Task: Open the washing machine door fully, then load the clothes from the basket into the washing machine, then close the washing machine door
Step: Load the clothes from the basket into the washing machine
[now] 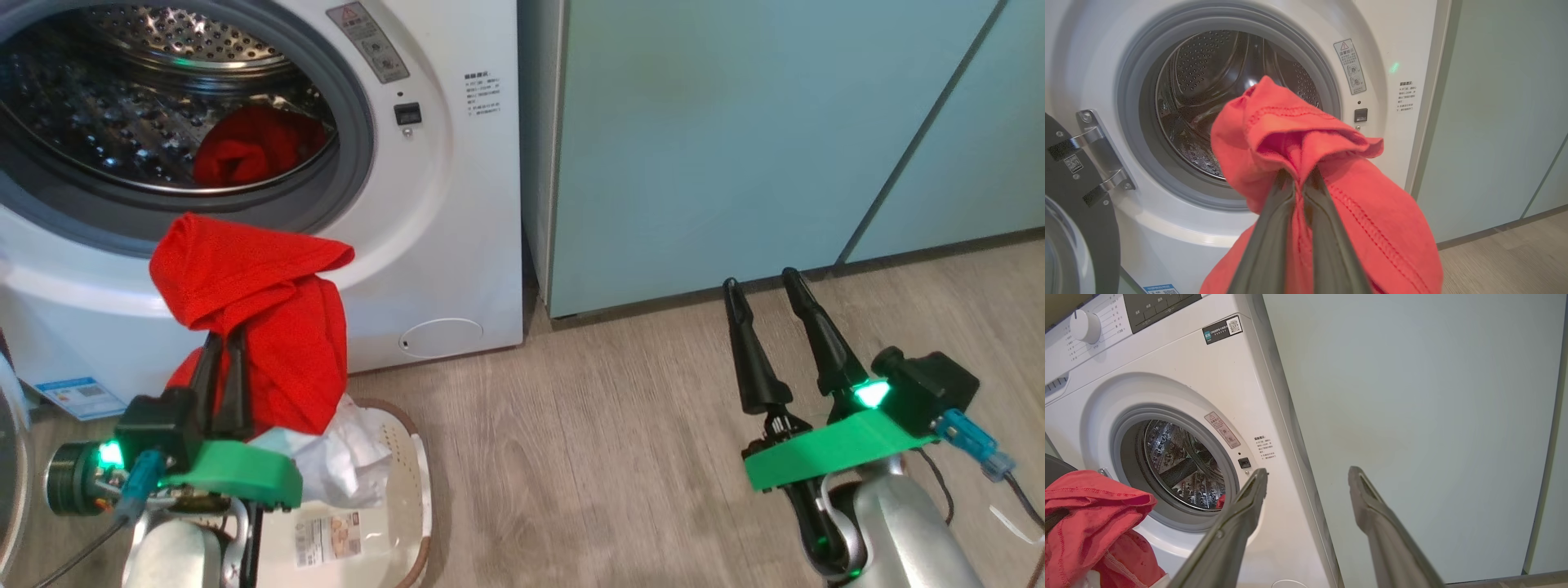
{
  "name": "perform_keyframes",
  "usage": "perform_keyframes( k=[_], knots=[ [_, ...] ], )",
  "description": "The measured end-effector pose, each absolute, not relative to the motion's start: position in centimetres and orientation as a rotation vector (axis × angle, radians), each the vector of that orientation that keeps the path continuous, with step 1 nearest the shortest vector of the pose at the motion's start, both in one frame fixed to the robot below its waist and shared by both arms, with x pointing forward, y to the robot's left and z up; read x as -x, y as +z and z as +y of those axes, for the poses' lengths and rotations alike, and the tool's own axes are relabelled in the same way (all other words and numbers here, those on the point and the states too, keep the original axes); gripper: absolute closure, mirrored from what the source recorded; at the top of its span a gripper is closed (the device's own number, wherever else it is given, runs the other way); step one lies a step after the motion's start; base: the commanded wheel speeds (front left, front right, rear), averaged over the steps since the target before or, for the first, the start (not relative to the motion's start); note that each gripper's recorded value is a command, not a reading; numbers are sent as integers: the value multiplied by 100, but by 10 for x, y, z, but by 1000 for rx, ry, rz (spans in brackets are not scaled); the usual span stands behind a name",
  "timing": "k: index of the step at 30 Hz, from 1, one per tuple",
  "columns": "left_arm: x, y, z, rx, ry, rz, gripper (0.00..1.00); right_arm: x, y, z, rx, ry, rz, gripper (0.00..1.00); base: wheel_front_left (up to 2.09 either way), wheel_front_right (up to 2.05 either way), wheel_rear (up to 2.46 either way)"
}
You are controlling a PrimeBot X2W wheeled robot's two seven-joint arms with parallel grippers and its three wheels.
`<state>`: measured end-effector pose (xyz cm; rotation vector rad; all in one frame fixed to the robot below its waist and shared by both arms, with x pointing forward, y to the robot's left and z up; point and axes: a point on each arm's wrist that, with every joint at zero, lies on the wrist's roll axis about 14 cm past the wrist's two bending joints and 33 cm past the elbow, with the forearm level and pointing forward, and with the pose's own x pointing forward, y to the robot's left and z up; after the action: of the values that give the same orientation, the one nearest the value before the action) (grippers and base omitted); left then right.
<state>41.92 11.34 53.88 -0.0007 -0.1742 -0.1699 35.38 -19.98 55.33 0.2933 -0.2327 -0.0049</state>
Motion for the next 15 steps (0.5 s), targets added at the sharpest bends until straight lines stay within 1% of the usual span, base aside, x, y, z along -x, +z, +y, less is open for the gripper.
perform_keyframes(
  k=[4,7,15],
  knots=[
    [-425,535,114,11,-172,-165,100,-356,547,-199,-293,-5,-212,0,0,0,0],
    [-437,538,115,21,-173,-179,100,-359,539,-200,-291,-12,-187,0,0,0,0],
    [-506,569,127,42,-133,-297,100,-378,510,-201,-282,-25,-100,0,0,0,0]
  ],
)
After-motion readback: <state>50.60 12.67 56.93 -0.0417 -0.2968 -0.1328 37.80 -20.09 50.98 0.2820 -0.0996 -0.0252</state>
